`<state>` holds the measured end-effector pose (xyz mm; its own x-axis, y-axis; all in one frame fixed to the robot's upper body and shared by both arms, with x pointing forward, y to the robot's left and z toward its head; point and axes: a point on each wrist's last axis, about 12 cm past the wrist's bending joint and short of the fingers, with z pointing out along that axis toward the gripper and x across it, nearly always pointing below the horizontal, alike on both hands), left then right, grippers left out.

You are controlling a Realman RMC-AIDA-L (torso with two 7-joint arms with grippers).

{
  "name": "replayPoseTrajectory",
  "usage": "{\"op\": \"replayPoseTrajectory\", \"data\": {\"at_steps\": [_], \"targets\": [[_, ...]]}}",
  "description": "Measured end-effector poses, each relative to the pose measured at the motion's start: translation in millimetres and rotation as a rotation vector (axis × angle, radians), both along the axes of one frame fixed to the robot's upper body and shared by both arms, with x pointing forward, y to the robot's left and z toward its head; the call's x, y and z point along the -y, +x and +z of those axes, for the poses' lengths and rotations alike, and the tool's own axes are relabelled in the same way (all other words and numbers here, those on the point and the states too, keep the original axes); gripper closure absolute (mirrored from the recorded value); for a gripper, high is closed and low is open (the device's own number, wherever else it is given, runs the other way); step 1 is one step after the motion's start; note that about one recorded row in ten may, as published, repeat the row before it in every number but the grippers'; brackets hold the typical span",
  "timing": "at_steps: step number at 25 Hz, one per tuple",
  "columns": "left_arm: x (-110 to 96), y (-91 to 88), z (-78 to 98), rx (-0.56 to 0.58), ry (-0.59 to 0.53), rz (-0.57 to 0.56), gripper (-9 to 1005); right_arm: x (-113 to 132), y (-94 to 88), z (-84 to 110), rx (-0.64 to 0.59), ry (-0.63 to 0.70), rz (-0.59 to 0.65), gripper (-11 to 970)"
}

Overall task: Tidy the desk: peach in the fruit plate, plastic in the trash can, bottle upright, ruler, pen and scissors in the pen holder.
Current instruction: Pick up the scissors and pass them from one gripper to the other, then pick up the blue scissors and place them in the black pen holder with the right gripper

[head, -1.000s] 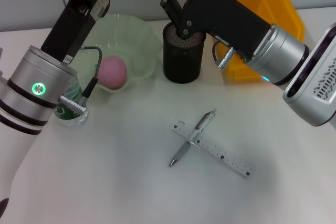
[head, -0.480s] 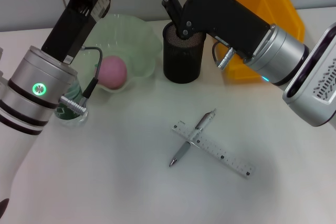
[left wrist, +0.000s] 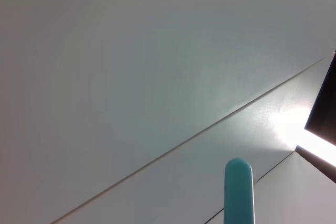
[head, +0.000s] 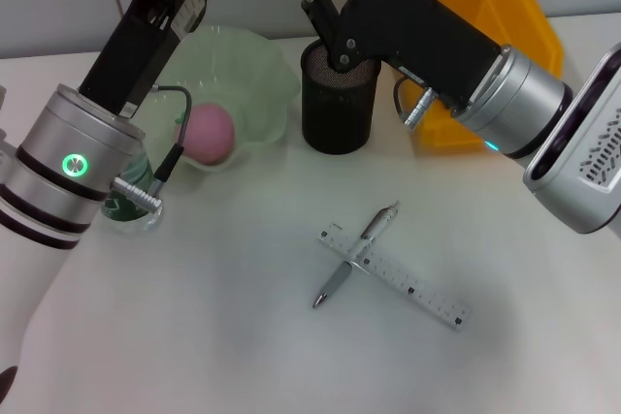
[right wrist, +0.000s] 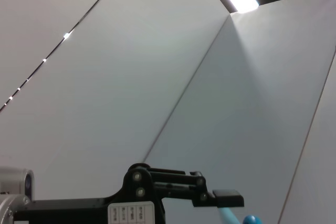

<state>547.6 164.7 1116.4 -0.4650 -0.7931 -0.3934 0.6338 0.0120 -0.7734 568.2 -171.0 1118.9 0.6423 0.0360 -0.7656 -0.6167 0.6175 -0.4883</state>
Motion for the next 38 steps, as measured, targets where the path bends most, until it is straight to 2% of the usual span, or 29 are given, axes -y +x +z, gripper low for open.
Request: {"op": "replayPoseTrajectory", "data": {"at_steps": [9, 15, 22, 25, 31, 33, 34, 38], "targets": [[0.6, 0.2, 0.3, 0.009, 0.009, 0.003, 297, 0.4, -0.2, 0.2, 0.002, 0.002, 0.000, 877], [0.3, 0.3, 0.3, 0.007, 0.007, 0.005, 212, 1.1, -0.5, 0.2, 0.004, 0.003, -0.001, 877], [-0.6, 0.5, -0.1, 0.008, 0.009, 0.011, 212, 2.0, -0.7, 0.8, 0.008, 0.007, -0.003, 878], [-2.5, -0.5, -1.3, 0.041, 0.043, 0.031, 211, 3.9, -0.7, 2.0, 0.006, 0.032, -0.013, 878], [-9.5, -10.3, 3.5, 0.259, 0.160, 0.067, 211, 16.2, -3.0, 3.3, -0.024, 0.121, -0.048, 878], [-11.1, -10.8, 4.1, 0.288, 0.182, 0.065, 211, 19.0, -3.2, 3.6, -0.034, 0.141, -0.054, 878], [-14.2, -11.6, 4.7, 0.356, 0.251, 0.039, 211, 21.1, -3.2, 3.7, -0.042, 0.156, -0.060, 878], [-19.6, -11.4, 3.5, 0.422, 0.362, -0.023, 221, 34.6, -2.5, 3.9, -0.103, 0.245, -0.087, 878]]}}
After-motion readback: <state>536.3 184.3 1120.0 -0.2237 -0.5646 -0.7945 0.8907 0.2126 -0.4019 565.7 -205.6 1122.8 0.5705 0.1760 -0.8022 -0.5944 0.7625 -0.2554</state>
